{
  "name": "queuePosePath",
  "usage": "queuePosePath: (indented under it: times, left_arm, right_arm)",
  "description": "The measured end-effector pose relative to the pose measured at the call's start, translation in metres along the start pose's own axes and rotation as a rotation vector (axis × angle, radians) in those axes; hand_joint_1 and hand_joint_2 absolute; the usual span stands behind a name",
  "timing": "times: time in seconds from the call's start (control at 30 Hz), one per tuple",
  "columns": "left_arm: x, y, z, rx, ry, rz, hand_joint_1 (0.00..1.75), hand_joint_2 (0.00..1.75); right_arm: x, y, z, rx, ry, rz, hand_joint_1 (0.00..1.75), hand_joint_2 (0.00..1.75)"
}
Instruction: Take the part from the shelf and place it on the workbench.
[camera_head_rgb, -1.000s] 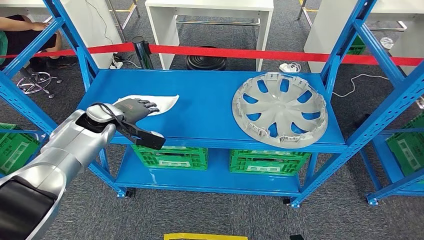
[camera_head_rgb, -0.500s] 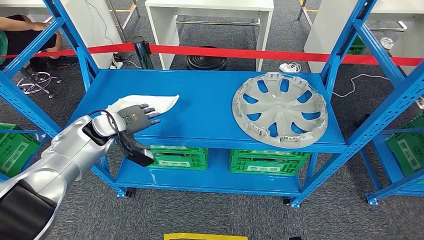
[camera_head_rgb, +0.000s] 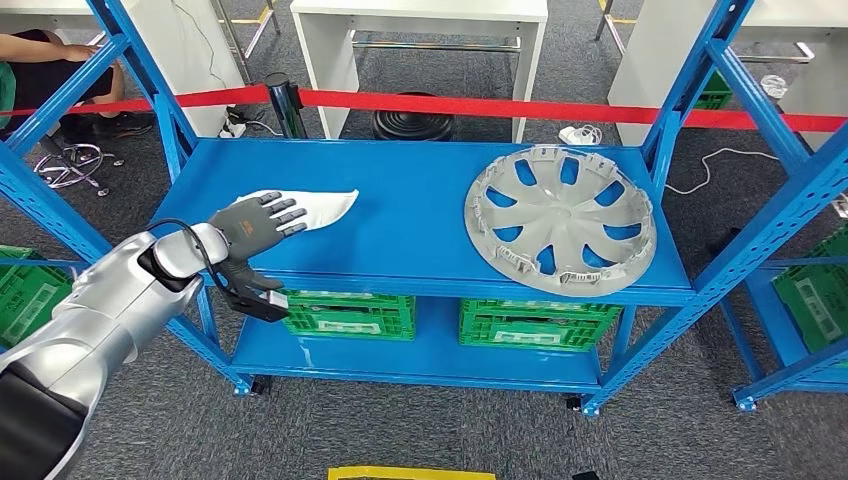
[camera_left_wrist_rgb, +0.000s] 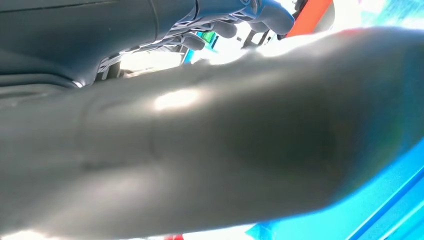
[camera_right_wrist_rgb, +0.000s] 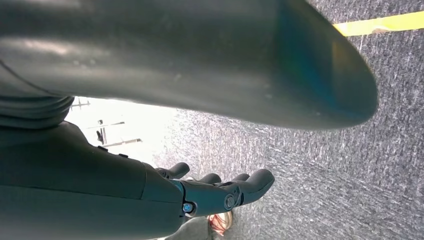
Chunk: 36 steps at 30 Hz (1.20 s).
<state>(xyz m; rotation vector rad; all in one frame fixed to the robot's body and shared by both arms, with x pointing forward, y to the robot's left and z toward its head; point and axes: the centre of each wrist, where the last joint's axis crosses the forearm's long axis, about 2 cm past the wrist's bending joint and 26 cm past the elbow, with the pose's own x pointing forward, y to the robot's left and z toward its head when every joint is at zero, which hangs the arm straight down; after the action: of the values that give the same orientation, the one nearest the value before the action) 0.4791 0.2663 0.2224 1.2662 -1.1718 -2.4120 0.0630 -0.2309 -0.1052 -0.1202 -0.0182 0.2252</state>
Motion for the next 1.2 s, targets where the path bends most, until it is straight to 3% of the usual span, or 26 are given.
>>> queuePosePath:
  times: [0.43,0.93,1.2]
  left_arm:
    - [-0.009,0.011,0.000,0.160,0.056,0.000,0.00,0.00]
    - [0.003,0.058,-0.024,0.249,0.104,0.132,0.00,0.00]
    - [0.004,0.067,-0.027,0.271,0.109,0.148,0.00,0.00]
  right_arm:
    - [0.001,0.000,0.000,-0.003,-0.006,0.025,0.00,0.00]
    - [0.000,-0.002,0.000,-0.015,0.000,-0.013,0.00,0.00]
    - [-0.002,-0.002,-0.001,-0.015,0.006,-0.025,0.00,0.00]
